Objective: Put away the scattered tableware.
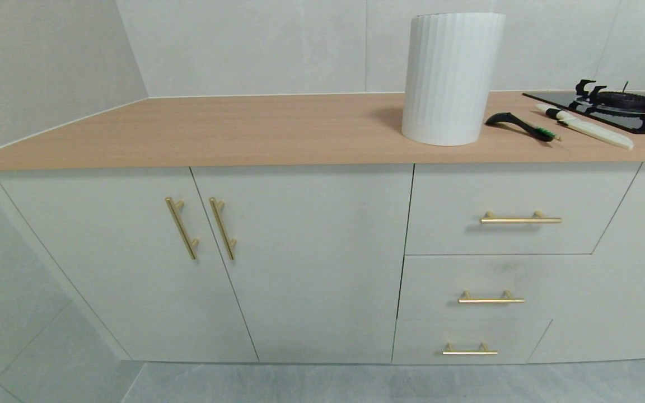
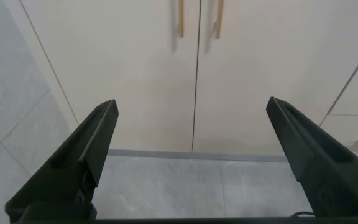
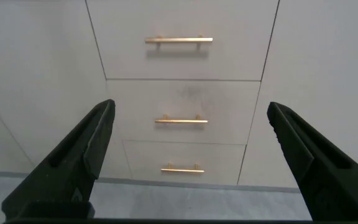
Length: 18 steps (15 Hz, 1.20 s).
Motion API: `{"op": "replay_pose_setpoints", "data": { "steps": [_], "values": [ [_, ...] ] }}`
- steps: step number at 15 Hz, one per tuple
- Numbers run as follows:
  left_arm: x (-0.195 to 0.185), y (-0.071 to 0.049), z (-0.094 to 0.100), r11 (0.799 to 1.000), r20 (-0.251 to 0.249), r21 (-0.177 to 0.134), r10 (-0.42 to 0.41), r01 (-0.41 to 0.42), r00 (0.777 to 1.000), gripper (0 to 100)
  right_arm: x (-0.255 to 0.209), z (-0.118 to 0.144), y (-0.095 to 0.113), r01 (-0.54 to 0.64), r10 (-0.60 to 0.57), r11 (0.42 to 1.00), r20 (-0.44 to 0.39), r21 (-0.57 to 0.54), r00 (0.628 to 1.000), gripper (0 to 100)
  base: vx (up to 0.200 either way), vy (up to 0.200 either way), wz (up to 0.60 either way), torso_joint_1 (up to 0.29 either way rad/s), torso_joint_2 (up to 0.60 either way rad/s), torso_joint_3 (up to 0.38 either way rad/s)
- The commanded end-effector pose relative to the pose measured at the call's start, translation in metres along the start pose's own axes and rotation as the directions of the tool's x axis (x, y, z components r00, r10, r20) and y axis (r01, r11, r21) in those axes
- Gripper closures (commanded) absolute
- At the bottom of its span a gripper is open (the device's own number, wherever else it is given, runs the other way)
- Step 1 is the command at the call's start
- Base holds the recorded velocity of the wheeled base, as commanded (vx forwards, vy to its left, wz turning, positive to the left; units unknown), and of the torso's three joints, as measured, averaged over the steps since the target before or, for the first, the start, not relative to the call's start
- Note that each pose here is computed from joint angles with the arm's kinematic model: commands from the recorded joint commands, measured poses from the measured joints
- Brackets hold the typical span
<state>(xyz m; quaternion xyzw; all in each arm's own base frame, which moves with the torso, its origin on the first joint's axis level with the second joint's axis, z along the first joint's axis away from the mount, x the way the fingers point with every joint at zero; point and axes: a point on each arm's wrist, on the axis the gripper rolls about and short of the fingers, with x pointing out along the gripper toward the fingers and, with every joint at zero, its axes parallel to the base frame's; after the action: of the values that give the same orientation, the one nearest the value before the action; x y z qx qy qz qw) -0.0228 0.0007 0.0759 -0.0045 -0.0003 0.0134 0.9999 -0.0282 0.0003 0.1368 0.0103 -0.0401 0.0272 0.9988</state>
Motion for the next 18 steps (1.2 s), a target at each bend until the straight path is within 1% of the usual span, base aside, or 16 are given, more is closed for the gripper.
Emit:
{"op": "replay_pose_setpoints", "data": {
  "steps": [1, 2, 3, 4, 5, 7, 8, 9, 10, 11, 12, 13, 15, 17, 18],
  "values": [
    [0.0, 0.0, 0.0, 1.0, 0.0, 0.0, 0.001, -0.001, 1.0, 0, 0.075, 0.039, 0.0, -0.039, 0.029, 0.999, -0.329, -0.022, 0.944, 0, 0.0, 0.0, 0.0, 0.0, 0.0, 0.0],
    [0.0, 0.0, 0.0, 1.0, 0.0, 0.0, 0.001, -0.001, 1.0, 0, 0.096, 0.037, -0.001, -0.049, 0.028, 0.998, -0.418, -0.04, 0.908, 0, 0.0, 0.0, 0.0, 0.0, 0.0, 0.0],
    [0.0, 0.0, 0.0, 1.0, 0.0, 0.0, 0.001, -0.001, 1.0, 0, 0.096, 0.037, -0.001, -0.049, 0.028, 0.998, -0.418, -0.04, 0.908, 0, 0.0, 0.0, 0.0, 0.0, 0.0, 0.0],
    [0.0, 0.0, 0.0, 1.0, 0.0, -0.002, 0.001, -0.001, 1.0, 0, 0.15, 0.024, 0.0, -0.067, 0.035, 0.997, -0.587, -0.033, 0.809, 0, 0.0, 0.0, 0.0, 0.0, 0.0, 0.0],
    [0.0, 0.0, 0.0, 1.0, -0.002, 0.0, 0.001, -0.001, 1.0, 0, 0.174, 0.017, 0.0, -0.07, 0.035, 0.997, -0.631, -0.03, 0.775, 0, 0.0, 0.0, 0.0, 0.0, 0.0, 0.0],
    [0.0, 0.0, 0.0, 1.0, -0.002, -0.002, 0.001, -0.001, 1.0, 0, 0.232, -0.011, 0.002, -0.071, 0.032, 0.997, -0.736, -0.023, 0.677, 0, 0.0, 0.0, 0.0, 0.0, 0.0, 0.0],
    [0.0, 0.0, 0.0, 1.0, 0.0, 0.0, 0.001, -0.001, 1.0, 0, 0.249, -0.024, 0.003, -0.078, 0.036, 0.997, -0.773, -0.018, 0.633, 0, 0.0, 0.0, 0.0, 0.0, 0.0, 0.0],
    [0.0, 0.0, 0.0, 1.0, 0.001, 0.0, 0.001, -0.001, 1.0, 0, 0.262, -0.033, 0.006, -0.086, 0.041, 0.996, -0.795, -0.014, 0.605, 0, 0.0, 0.0, 0.0, 0.0, 0.0, 0.0],
    [0.0, 0.0, 0.0, 1.0, 0.0, 0.0, 0.001, -0.001, 1.0, 0, 0.28, -0.049, 0.007, -0.092, 0.043, 0.996, -0.825, -0.011, 0.563, 0, 0.0, 0.0, 0.0, 0.0, 0.0, 0.0],
    [0.0, 0.0, 0.0, 1.0, 0.001, 0.0, 0.001, -0.001, 1.0, 0, 0.292, -0.059, 0.008, -0.092, 0.042, 0.996, -0.837, -0.009, 0.545, 0, 0.0, 0.0, 0.0, 0.0, 0.0, 0.0],
    [0.0, 0.0, 0.0, 1.0, 0.0, 0.0, 0.001, -0.001, 1.0, 0, 0.301, -0.076, 0.008, -0.092, 0.041, 0.996, -0.851, -0.009, 0.523, 0, 0.0, 0.0, 0.0, 0.0, 0.0, 0.0],
    [0.0, 0.0, 0.0, 1.0, 0.001, 0.0, 0.001, -0.001, 1.0, 0, 0.307, -0.087, 0.008, -0.089, 0.037, 0.996, -0.853, -0.012, 0.521, 0, 0.0, 0.0, 0.0, 0.0, 0.0, 0.0],
    [0.0, 0.0, 0.0, 1.0, 0.001, 0.0, 0.001, -0.001, 1.0, 0, 0.32, -0.114, 0.007, -0.07, 0.014, 0.997, -0.826, -0.031, 0.564, 0, 0.0, 0.0, 0.0, 0.0, 0.0, 0.0],
    [0.0, 0.0, 0.0, 1.0, 0.001, 0.0, 0.001, -0.001, 1.0, 0, 0.331, -0.134, 0.006, -0.04, -0.02, 0.997, -0.769, -0.06, 0.639, 0, 0.0, 0.0, 0.0, 0.0, 0.0, 0.0],
    [0.0, 0.0, 0.0, 1.0, -0.002, 0.0, 0.001, -0.001, 1.0, 0, 0.335, -0.14, 0.005, -0.03, -0.031, 0.997, -0.744, -0.068, 0.668, 0, 0.0, 0.0, 0.0, 0.0, 0.0, 0.0]
  ]
}}
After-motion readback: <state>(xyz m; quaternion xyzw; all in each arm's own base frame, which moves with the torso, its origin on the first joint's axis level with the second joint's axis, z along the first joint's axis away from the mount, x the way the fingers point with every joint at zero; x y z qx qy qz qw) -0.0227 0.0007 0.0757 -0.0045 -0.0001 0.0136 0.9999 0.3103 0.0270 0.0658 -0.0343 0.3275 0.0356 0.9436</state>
